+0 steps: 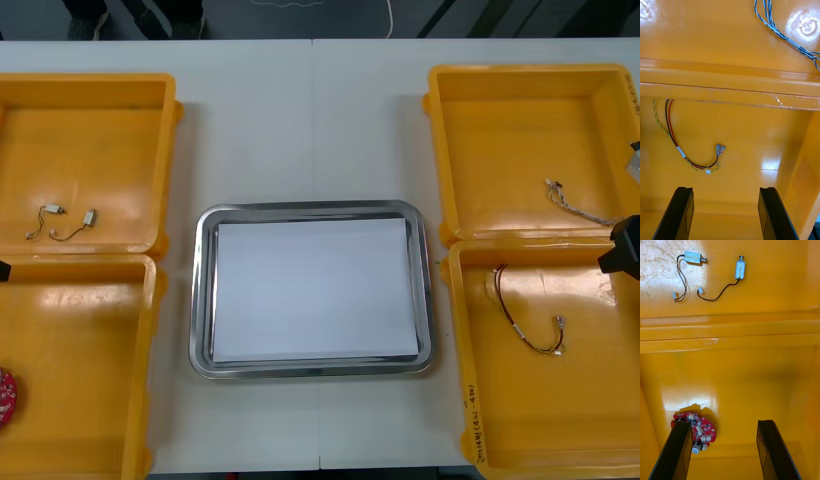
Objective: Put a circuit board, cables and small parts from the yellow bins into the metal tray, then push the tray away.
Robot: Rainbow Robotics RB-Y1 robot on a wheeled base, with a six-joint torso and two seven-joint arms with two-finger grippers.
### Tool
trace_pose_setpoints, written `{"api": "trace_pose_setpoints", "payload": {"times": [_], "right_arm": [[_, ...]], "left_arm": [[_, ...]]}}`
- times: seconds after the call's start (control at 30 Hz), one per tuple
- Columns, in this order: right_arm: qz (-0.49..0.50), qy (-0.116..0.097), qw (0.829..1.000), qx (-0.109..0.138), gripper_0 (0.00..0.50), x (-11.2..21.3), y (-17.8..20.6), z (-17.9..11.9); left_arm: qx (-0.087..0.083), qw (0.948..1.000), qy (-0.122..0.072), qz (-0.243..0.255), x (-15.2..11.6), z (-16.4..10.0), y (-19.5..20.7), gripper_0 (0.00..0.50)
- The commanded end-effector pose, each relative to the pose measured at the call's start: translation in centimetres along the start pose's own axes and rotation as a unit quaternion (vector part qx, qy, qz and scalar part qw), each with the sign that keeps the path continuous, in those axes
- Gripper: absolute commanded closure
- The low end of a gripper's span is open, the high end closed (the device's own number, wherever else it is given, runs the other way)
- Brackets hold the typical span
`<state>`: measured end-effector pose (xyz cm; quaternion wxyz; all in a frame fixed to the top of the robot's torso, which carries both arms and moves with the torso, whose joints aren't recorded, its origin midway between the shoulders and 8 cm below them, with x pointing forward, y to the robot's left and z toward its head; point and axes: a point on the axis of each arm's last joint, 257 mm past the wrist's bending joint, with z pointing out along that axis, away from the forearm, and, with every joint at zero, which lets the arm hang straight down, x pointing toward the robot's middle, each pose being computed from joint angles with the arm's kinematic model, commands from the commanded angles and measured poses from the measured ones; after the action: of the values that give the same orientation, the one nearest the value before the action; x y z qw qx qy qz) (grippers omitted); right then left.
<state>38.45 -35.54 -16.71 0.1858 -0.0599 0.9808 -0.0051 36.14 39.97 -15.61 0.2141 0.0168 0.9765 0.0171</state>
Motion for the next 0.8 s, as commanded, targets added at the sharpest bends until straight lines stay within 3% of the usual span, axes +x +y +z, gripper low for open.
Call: {"api": "trace_pose_setpoints", "payload": {"times": [0.03,0.8], "right_arm": [[0.030,-0.020,0.999,0.000,0.000,-0.83,0.00,-1.12],[0.030,-0.020,0.999,0.000,0.000,-0.83,0.00,-1.12]], "left_arm": [[-0.009,0.9998,-0.009,0.012,-0.04,-0.92,0.59,0.000],[-0.009,0.9998,-0.009,0.012,-0.04,-0.92,0.59,0.000]]}}
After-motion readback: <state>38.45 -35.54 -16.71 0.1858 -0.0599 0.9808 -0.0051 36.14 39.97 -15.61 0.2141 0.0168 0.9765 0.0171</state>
